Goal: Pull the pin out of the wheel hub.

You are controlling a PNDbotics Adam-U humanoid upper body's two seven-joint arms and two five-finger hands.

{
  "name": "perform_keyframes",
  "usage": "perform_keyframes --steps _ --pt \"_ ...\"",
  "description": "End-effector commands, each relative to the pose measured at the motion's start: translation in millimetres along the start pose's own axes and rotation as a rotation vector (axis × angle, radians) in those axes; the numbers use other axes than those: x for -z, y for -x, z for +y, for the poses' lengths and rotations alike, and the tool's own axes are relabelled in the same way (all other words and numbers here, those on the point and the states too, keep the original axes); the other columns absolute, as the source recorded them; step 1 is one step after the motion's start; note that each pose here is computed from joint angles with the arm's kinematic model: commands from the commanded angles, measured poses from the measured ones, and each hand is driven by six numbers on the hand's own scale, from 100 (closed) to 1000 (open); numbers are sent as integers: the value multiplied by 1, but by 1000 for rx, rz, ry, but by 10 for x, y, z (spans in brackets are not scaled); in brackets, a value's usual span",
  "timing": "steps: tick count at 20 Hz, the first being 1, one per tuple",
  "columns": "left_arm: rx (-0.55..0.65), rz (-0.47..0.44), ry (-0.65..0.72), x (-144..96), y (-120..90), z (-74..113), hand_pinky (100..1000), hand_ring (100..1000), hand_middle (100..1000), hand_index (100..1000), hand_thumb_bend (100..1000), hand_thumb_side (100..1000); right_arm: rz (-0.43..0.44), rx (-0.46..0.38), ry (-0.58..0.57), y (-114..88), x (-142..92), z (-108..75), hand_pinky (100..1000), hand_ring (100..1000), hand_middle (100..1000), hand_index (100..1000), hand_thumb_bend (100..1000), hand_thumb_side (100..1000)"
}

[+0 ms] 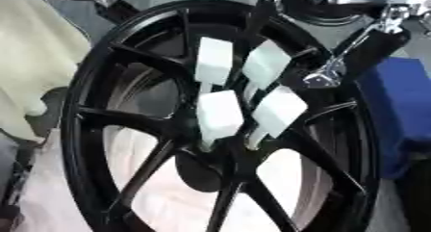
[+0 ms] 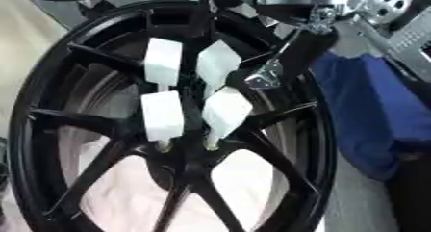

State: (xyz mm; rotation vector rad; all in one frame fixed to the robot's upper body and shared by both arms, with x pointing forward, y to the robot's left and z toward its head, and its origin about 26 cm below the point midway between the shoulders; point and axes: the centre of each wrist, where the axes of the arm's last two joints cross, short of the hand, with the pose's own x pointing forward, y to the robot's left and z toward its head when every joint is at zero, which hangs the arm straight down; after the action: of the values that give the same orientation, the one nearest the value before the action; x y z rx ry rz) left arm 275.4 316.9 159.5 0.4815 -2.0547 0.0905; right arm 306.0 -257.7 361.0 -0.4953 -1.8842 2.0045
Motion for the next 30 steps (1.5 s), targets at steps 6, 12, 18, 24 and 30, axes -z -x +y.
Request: perform_keyframes --steps 6,12,18,24,30 --pt "4 -32 2 26 -73 31 869 623 655 754 211 875 44 -53 0 28 -94 -99 846 803 746 820 327 100" --pt "5 -32 -3 23 -69 39 870 622 655 755 208 877 51 -56 -9 77 -86 -86 845 803 745 820 327 100" --pt "4 -33 -5 23 -69 38 871 622 656 755 205 879 42 -52 -20 92 -67 -72 844 803 744 819 329 100" --pt "3 -34 -7 24 -69 38 872 621 656 756 202 882 45 -47 -38 115 -60 -38 843 802 743 819 335 100" --pt "2 -33 -11 21 -66 39 873 620 656 756 200 885 37 -48 -51 114 -43 -23 842 800 733 810 339 100"
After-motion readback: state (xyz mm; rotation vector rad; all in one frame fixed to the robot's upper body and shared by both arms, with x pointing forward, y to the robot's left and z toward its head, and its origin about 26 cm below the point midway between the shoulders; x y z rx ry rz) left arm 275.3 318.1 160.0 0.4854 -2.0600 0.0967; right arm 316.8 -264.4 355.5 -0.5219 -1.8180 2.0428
